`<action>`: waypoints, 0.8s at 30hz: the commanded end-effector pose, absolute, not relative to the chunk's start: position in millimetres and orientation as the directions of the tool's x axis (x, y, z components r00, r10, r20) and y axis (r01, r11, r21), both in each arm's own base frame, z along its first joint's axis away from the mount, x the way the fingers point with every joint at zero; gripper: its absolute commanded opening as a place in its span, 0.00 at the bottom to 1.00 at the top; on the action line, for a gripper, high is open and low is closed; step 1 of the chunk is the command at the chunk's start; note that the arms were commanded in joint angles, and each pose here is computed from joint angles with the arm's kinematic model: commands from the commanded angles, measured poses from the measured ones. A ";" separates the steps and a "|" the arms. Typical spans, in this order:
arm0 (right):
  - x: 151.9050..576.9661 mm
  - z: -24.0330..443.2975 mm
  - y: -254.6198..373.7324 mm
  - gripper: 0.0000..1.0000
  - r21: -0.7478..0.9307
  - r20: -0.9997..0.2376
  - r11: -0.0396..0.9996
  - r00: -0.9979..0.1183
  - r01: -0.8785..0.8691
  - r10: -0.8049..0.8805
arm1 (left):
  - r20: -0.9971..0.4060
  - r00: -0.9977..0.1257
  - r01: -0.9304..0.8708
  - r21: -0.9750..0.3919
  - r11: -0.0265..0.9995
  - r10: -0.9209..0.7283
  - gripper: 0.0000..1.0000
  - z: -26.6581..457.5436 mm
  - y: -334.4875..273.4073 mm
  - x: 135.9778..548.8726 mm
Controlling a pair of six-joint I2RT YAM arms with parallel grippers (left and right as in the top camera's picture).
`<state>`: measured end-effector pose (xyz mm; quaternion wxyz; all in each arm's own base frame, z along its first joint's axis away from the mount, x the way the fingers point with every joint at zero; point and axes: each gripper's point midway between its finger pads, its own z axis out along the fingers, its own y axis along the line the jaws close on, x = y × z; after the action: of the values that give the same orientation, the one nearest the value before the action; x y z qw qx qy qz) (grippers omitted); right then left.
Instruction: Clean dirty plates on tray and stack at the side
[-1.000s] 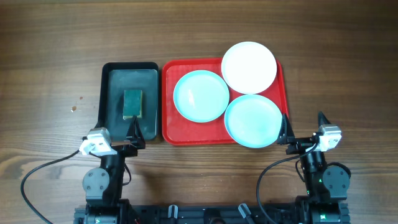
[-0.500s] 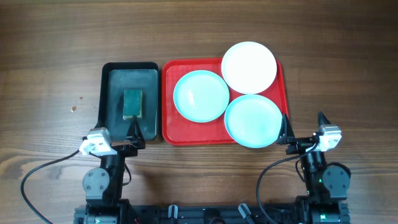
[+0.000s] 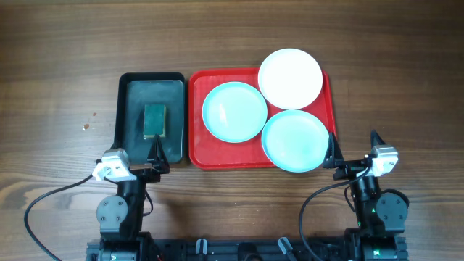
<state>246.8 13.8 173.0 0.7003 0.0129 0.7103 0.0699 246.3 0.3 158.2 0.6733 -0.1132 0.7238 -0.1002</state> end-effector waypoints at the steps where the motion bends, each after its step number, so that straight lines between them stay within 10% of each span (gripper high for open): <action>1: 247.3 172.4 11.6 1.00 0.134 -0.991 0.989 -0.020 -0.065 0.133 | -0.958 -0.068 -0.025 -0.279 0.960 -0.280 1.00 157.1 0.3 246.3; 11: 247.2 172.1 12.2 1.00 0.134 -0.991 0.989 -0.022 -0.069 0.133 | -0.959 -0.031 0.018 -0.281 0.959 -0.281 1.00 169.1 -5.0 246.8; 18: 245.4 199.9 19.5 1.00 0.130 -0.986 0.984 0.084 -0.126 0.141 | -0.888 0.171 0.200 -0.394 0.897 -0.428 1.00 292.1 -19.4 220.3; 24: 235.8 260.5 23.6 0.99 0.189 -0.961 0.966 0.170 -0.176 0.219 | -0.898 0.114 0.171 -0.404 0.898 -0.426 1.00 371.4 -18.8 211.8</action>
<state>243.3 16.8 218.8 0.7483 0.0225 0.6552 0.1013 208.6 -17.2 343.2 0.7488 -0.0985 0.6255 -0.1957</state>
